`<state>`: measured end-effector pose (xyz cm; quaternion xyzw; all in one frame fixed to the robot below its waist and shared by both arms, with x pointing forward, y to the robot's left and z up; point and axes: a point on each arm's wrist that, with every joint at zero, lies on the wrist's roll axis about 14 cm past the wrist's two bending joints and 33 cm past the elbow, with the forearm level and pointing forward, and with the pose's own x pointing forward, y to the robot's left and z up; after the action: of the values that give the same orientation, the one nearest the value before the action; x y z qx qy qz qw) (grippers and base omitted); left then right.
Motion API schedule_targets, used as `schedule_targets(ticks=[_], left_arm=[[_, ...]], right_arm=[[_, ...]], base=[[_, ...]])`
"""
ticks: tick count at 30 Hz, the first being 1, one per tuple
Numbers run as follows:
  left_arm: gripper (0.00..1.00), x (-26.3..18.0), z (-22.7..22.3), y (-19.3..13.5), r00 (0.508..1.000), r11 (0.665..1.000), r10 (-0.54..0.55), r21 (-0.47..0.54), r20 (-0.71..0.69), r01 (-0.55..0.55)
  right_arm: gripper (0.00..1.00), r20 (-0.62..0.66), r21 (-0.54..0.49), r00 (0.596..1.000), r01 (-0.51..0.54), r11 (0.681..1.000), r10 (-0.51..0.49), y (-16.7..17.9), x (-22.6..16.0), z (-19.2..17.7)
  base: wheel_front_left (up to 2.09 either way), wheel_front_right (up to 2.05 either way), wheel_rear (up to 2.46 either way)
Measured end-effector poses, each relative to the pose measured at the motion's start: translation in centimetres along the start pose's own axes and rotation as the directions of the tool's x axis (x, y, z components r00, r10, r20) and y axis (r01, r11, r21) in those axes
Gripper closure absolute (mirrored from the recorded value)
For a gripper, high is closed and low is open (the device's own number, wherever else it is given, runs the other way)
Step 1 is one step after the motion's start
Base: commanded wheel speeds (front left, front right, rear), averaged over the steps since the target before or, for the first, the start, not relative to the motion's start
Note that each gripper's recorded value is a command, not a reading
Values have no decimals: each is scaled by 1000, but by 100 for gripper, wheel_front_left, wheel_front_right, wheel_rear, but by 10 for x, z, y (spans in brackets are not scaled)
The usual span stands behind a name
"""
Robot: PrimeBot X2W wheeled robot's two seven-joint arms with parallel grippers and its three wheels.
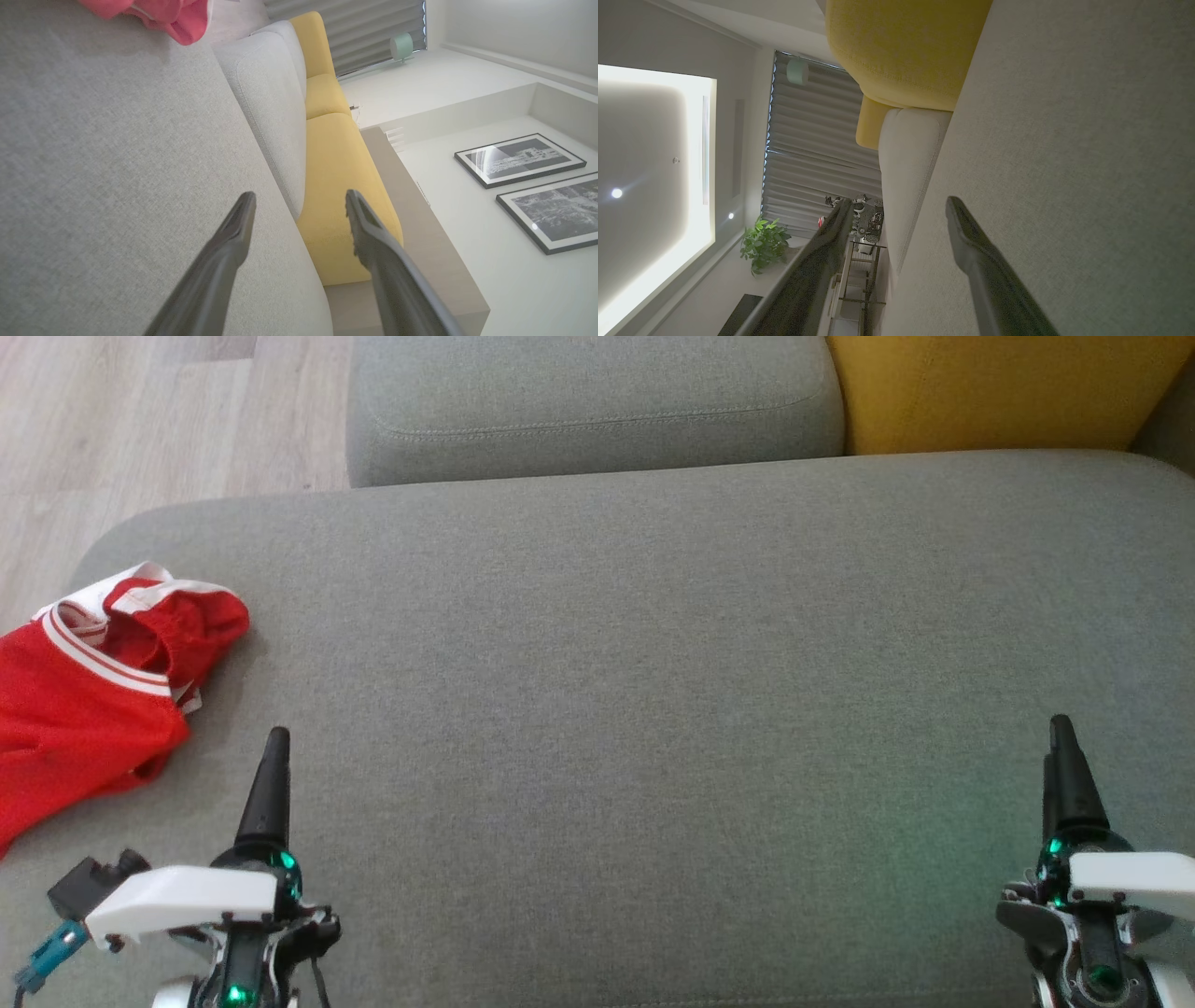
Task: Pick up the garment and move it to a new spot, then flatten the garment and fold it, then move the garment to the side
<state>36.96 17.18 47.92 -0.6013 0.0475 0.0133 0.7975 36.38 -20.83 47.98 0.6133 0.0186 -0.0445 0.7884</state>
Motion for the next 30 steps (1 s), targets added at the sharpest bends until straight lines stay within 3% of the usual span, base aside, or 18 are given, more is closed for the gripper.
schedule_targets(ticks=[13,22,30], left_arm=[[0,1,-2,-17,999,969,-52,241,-10,53],[0,1,-6,-25,997,922,-80,379,-21,82],[0,0,-4,-31,995,860,-94,501,-20,92]], right_arm=[[0,-18,-253,998,-63,965,61,20,1,-1],[0,-44,-373,996,-93,923,82,28,0,-8],[0,-55,-483,994,-112,869,98,32,0,-9]], base=[[0,0,0],[0,0,0],[0,0,0]])
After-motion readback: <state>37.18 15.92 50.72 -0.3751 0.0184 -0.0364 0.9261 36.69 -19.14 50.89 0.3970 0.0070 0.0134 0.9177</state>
